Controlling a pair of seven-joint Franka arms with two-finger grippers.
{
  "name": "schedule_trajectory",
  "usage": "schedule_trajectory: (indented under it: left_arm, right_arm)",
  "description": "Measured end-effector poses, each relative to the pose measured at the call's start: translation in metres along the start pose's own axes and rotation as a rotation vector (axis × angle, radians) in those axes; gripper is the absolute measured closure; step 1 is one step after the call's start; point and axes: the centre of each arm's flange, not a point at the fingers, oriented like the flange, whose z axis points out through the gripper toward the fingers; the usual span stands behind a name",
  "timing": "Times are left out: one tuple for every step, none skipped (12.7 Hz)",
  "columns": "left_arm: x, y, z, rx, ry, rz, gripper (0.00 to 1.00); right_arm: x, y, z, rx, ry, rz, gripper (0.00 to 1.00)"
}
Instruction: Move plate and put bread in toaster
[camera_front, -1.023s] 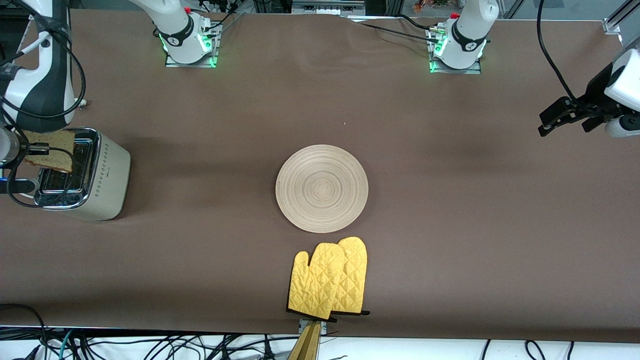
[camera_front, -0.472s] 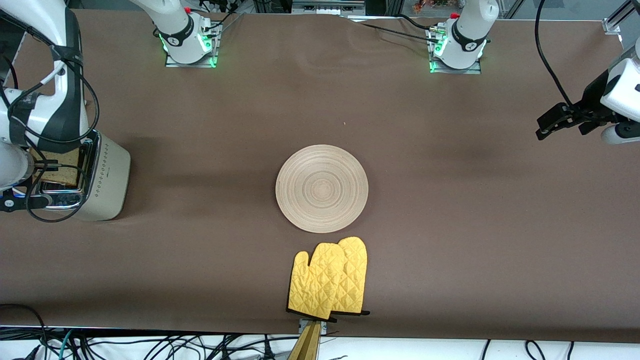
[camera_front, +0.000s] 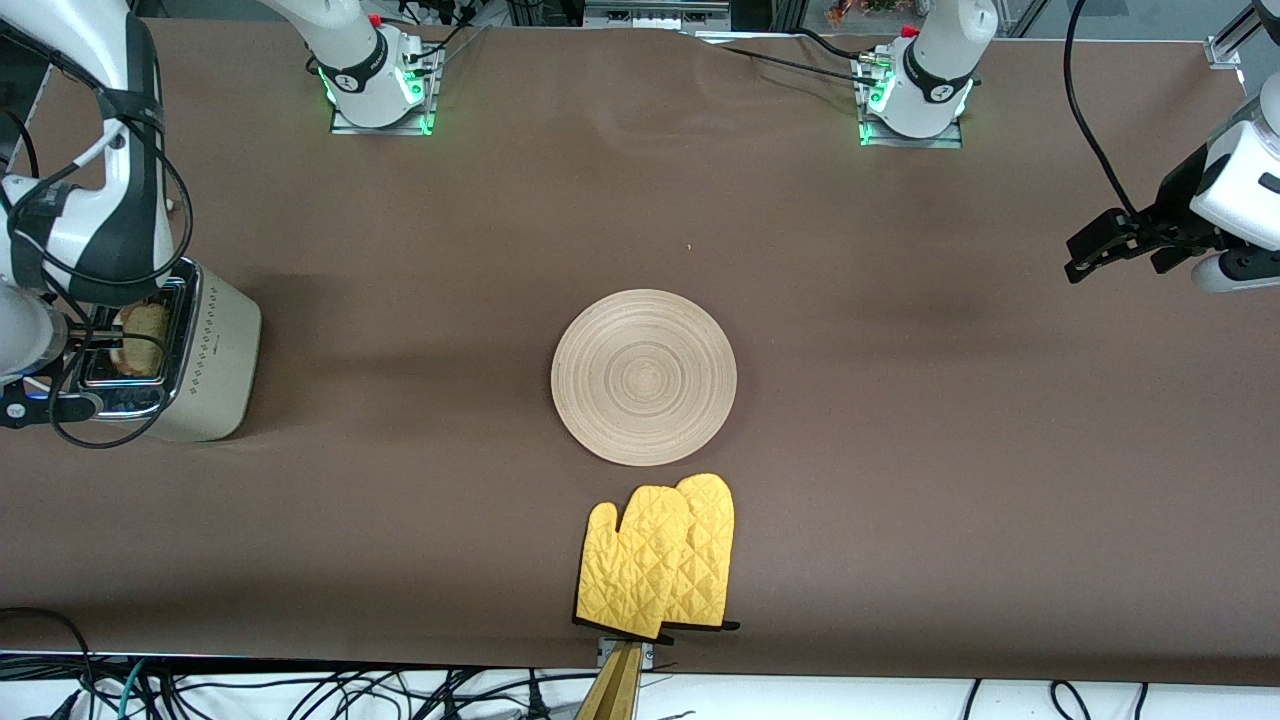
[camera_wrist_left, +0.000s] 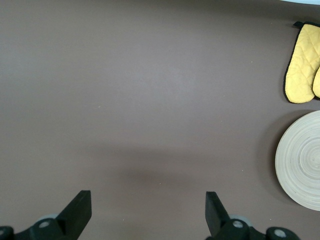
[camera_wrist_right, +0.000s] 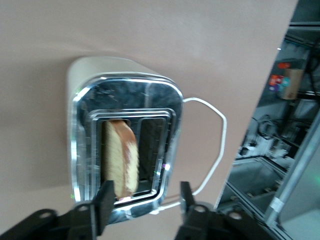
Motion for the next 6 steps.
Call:
schedule_trajectory:
  left_arm:
    - [0.000, 0.000, -0.001, 0.000, 0.002, -0.001, 0.00]
    - [0.000, 0.000, -0.003, -0.001, 0.006, -0.002, 0.00]
    - [0.001, -0.001, -0.005, -0.002, 0.011, -0.004, 0.00]
    - [0.001, -0.002, -0.007, -0.003, 0.014, -0.005, 0.00]
    - [0.001, -0.003, -0.007, -0.003, 0.015, -0.007, 0.00]
    - [0.002, -0.003, -0.008, -0.003, 0.015, -0.008, 0.00]
  right_arm:
    - [-0.006, -0.003, -0.011, 0.070, 0.015, 0.008, 0.23]
    - [-0.015, -0.006, -0.024, 0.164, 0.027, 0.017, 0.14]
    - [-0.027, -0.009, -0.041, 0.279, 0.046, 0.021, 0.01]
    - [-0.037, -0.011, -0.056, 0.374, 0.070, 0.022, 0.00]
    - [-0.043, -0.011, -0.068, 0.433, 0.093, 0.020, 0.00]
    - [-0.049, -0.010, -0.078, 0.464, 0.116, 0.020, 0.00]
